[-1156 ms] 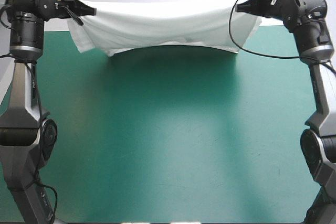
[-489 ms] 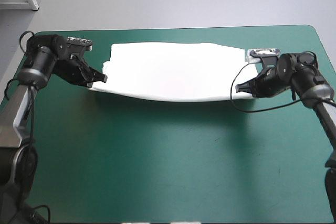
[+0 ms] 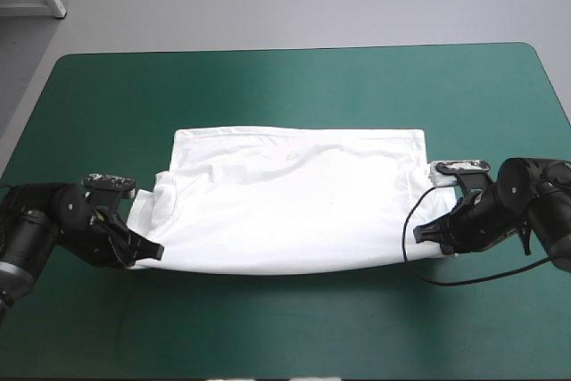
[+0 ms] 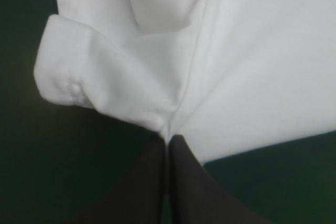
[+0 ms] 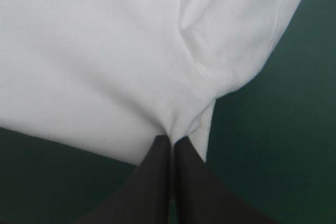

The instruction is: Fold the cloth

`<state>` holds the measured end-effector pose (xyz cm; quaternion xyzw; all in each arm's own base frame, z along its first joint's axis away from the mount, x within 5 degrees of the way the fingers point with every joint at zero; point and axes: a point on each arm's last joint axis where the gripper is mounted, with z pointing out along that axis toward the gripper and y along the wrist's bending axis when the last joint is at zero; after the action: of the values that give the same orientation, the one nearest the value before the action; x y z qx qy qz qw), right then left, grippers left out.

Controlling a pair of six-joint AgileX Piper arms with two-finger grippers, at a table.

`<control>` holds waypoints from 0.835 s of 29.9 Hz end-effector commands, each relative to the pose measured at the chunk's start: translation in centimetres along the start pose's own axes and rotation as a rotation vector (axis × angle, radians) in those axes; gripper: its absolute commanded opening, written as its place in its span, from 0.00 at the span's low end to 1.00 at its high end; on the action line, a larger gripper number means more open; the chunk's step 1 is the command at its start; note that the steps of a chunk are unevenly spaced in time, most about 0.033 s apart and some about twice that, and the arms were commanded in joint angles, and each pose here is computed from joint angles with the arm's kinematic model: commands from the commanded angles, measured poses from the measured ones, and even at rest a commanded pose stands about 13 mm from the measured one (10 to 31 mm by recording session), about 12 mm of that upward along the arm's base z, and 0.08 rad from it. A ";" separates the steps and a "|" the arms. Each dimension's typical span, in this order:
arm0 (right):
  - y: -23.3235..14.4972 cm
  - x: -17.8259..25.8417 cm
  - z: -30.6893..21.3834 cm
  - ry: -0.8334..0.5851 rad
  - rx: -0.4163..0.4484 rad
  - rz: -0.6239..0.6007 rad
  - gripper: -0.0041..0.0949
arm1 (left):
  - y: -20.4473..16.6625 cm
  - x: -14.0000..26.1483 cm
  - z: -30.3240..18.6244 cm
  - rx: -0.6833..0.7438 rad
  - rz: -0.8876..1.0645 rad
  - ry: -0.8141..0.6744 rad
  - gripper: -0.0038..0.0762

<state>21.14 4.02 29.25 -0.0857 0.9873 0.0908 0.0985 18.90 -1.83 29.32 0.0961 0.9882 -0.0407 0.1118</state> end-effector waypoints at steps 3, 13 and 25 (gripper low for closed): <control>0.1 1.1 0.7 -0.012 -0.028 -0.049 0.09 | -0.1 1.7 1.2 0.001 -0.013 0.001 0.05; -0.2 -0.8 0.2 -0.217 0.019 -0.080 0.83 | 0.0 0.4 2.4 0.008 -0.044 -0.185 0.73; -1.0 -1.9 -1.5 -0.285 0.147 -0.083 0.81 | 1.6 -3.0 -2.6 -0.154 -0.098 -0.449 0.80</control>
<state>22.81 3.16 29.29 -0.1113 0.9718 0.0310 0.2056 21.19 -0.99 30.46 0.0421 0.9581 -0.0027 0.2834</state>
